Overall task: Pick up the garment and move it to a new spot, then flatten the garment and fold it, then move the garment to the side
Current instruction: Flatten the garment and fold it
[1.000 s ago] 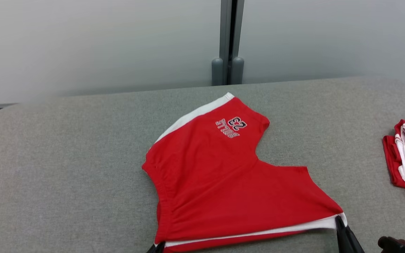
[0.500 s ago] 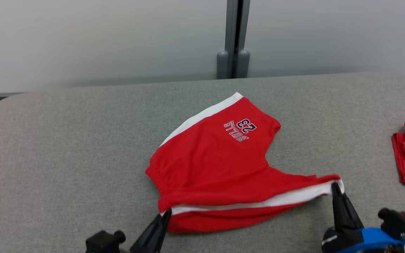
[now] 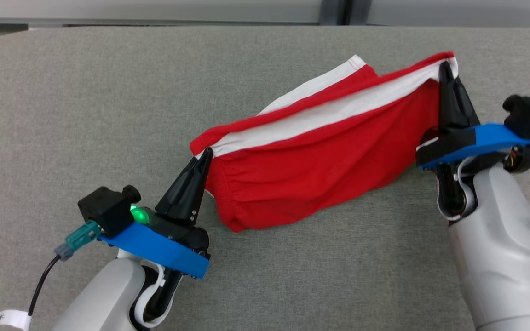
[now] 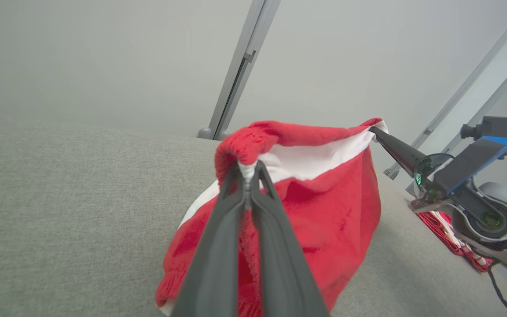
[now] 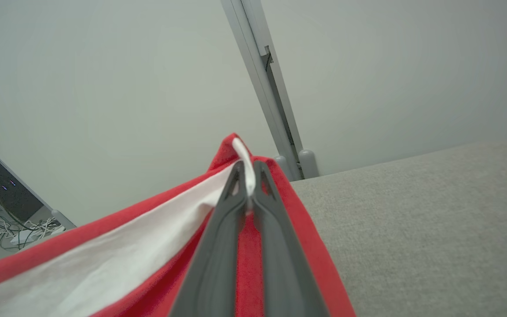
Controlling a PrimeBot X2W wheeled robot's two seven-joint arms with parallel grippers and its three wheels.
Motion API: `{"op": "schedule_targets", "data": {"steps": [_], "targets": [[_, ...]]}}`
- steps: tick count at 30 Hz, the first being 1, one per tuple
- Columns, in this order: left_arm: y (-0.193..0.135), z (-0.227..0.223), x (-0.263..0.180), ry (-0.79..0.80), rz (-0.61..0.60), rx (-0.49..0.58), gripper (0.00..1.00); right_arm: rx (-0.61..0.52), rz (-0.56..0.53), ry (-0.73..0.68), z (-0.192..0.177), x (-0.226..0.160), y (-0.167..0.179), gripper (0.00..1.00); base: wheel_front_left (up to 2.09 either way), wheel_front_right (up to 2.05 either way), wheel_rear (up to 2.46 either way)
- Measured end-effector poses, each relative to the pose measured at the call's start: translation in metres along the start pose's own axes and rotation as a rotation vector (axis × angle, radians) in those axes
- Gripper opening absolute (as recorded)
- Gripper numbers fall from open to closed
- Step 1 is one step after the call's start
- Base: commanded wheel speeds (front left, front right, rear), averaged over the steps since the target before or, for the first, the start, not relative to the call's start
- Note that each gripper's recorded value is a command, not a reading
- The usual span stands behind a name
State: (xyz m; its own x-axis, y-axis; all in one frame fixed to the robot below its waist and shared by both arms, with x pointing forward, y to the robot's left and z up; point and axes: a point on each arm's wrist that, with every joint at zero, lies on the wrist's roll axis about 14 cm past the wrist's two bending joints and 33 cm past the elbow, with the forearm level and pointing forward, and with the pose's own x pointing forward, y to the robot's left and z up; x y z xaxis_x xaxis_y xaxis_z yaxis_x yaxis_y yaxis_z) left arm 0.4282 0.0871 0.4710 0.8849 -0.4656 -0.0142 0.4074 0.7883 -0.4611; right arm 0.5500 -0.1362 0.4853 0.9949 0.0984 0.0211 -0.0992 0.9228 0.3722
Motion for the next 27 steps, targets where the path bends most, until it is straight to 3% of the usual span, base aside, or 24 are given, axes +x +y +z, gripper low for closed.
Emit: {"op": "schedule_targets", "data": {"steps": [9,10,11,12,20,23,27], "targets": [[0.04,-0.021,0.005,0.061,0.1,-0.051,0.0,-0.086,0.057,0.128,-0.047,0.059,0.021,0.0,0.0,0.0,0.0],[0.042,-0.026,0.004,0.075,0.104,-0.054,0.0,-0.1,0.061,0.14,-0.052,0.062,0.022,0.15,0.0,0.0,0.0],[0.044,-0.028,0.004,0.081,0.112,-0.06,0.0,-0.116,0.063,0.151,-0.056,0.065,0.022,0.43,0.0,0.0,0.0],[0.056,-0.037,0.0,0.102,0.157,-0.077,1.0,-0.15,0.085,0.178,-0.069,0.072,0.027,1.0,0.0,0.0,0.0],[0.07,-0.042,-0.019,0.106,0.227,-0.056,1.0,-0.313,0.101,0.17,-0.06,0.061,0.019,1.0,0.0,0.0,0.0],[0.073,-0.041,-0.029,0.099,0.253,-0.031,1.0,-0.405,0.06,0.264,-0.074,0.043,-0.003,1.0,0.0,0.0,0.0],[0.075,-0.041,-0.038,0.095,0.279,-0.022,1.0,-0.423,0.01,0.414,-0.1,0.02,-0.024,1.0,0.0,0.0,0.0]]}}
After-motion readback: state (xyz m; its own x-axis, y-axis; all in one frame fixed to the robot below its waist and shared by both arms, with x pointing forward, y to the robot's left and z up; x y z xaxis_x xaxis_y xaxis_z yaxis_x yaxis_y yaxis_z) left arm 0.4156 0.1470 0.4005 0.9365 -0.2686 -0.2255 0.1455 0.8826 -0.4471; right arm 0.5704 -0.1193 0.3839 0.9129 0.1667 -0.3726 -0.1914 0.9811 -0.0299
